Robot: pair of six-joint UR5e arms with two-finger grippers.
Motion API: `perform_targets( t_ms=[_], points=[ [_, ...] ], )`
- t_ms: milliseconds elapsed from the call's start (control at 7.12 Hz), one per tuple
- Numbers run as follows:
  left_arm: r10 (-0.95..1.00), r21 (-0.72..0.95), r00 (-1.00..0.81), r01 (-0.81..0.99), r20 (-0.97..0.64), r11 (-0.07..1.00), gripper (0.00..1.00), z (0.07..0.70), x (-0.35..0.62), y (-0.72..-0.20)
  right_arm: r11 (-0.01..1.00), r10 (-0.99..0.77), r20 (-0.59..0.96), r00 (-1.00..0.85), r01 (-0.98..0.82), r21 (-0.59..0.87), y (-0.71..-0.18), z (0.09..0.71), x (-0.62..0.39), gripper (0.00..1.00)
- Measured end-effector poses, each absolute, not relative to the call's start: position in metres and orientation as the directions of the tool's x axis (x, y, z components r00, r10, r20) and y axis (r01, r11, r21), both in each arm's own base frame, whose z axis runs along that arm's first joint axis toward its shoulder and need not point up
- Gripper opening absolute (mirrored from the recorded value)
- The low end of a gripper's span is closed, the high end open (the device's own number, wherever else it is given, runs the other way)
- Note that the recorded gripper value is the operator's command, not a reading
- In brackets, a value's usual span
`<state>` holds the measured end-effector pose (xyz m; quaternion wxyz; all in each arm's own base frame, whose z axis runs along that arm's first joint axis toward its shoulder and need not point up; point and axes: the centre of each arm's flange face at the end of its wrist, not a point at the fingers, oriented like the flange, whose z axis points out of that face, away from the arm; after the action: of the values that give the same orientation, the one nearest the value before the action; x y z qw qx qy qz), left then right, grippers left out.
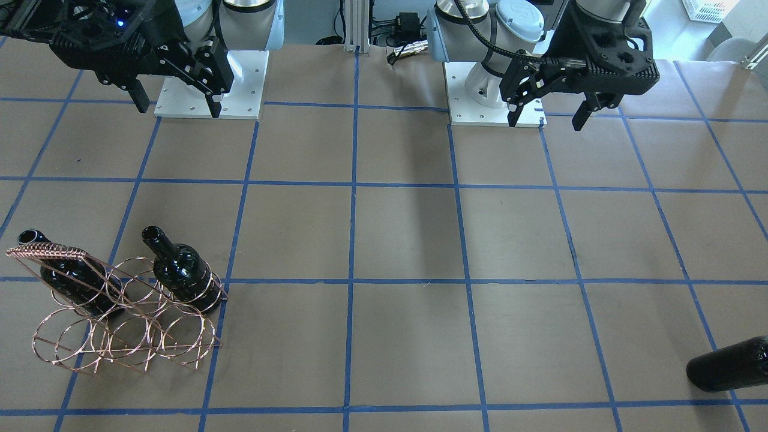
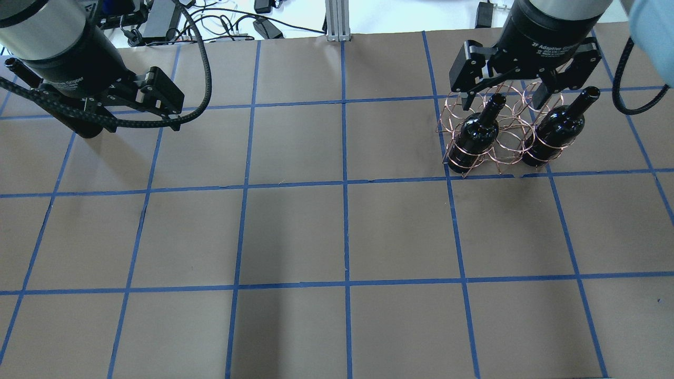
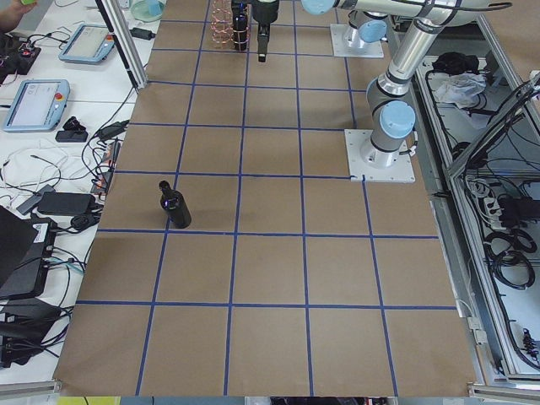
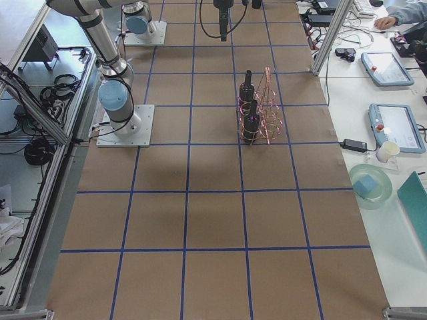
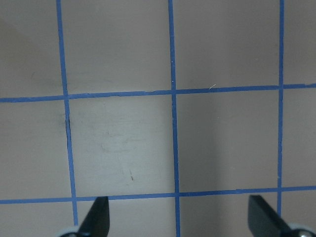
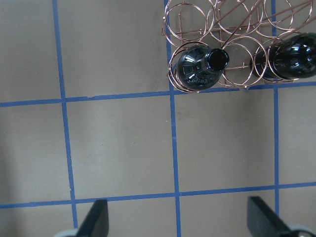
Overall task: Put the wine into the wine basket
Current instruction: 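Move the left gripper back toward the black bottle at the far edge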
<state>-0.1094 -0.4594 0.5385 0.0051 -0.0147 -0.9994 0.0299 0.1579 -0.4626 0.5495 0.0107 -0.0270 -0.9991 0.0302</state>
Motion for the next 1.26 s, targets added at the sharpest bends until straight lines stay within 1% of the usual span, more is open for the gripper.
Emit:
perform_targets(
  t_ms=[1265],
  points=[
    [0.023,-0.048,-1.0,0.022,0.004,0.999,1.0,0.5338,-0.1056,-0.4634,0.997,0.055,0.017,-0.998,0.054,-0.06,-0.4626,0.5493,0.1584,1.0]
  ],
)
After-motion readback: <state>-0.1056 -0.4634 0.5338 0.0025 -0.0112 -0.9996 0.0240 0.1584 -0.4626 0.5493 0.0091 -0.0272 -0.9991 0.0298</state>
